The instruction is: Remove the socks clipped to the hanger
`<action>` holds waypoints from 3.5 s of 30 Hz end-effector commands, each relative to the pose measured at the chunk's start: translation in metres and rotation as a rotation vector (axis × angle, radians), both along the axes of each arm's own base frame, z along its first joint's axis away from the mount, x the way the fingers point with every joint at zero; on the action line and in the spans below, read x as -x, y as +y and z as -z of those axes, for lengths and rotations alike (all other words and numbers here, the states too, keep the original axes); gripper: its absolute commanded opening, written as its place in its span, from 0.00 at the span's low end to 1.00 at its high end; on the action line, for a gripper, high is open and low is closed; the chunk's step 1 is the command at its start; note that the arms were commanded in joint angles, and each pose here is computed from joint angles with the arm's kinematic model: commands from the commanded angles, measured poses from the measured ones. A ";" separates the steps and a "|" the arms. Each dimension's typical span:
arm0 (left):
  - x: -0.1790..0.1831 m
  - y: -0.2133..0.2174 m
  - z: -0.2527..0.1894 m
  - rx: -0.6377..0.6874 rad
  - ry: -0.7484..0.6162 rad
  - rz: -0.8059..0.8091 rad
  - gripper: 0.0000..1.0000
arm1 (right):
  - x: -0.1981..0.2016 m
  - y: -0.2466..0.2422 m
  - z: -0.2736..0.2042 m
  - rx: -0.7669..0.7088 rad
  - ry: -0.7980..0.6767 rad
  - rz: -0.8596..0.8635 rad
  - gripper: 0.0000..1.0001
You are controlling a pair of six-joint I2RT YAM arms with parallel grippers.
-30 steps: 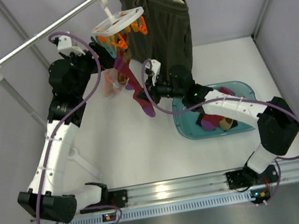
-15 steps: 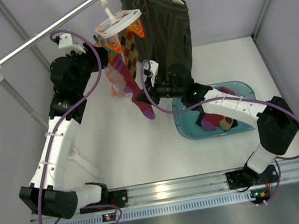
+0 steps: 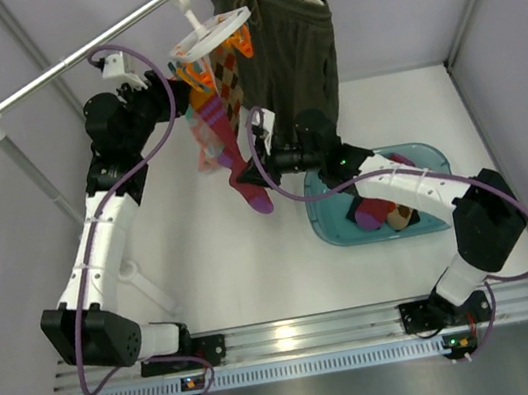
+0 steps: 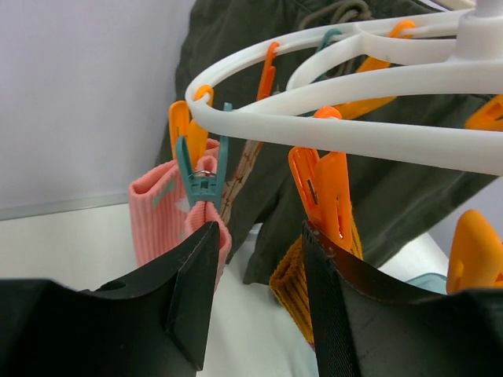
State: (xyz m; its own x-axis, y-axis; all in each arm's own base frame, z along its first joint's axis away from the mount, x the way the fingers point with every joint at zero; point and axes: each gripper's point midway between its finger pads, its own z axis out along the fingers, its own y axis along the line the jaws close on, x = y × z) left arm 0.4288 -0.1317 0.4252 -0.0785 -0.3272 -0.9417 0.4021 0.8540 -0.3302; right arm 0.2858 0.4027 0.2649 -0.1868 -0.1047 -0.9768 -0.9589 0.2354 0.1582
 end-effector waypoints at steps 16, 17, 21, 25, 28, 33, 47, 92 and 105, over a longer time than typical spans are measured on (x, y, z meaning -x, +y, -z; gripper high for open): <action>0.032 -0.010 -0.045 0.035 -0.156 0.096 0.59 | -0.021 -0.002 -0.015 -0.001 -0.042 0.011 0.00; 0.032 -0.009 -0.045 0.034 -0.157 0.095 0.59 | -0.021 -0.004 -0.016 -0.002 -0.046 0.014 0.00; 0.041 -0.009 -0.046 0.039 -0.161 0.101 0.61 | -0.031 -0.009 -0.017 0.010 -0.045 0.065 0.00; 0.041 -0.009 -0.048 0.046 -0.174 0.103 0.62 | -0.031 -0.011 -0.017 0.014 -0.044 0.052 0.00; 0.033 -0.011 -0.048 0.050 -0.167 0.106 0.62 | -0.026 -0.009 -0.021 0.006 -0.052 0.026 0.00; 0.023 -0.017 -0.048 0.051 -0.165 0.130 0.58 | -0.021 -0.010 -0.023 0.005 -0.046 0.003 0.00; 0.003 -0.023 -0.052 0.079 -0.200 0.175 0.55 | -0.011 -0.005 -0.016 0.033 -0.060 -0.074 0.00; 0.111 0.059 0.056 0.164 0.136 -0.246 0.98 | -0.059 -0.285 0.087 0.251 0.334 1.077 0.02; 0.164 0.104 0.055 0.050 0.163 -0.441 0.98 | -0.018 -0.277 0.073 0.245 0.339 0.974 0.93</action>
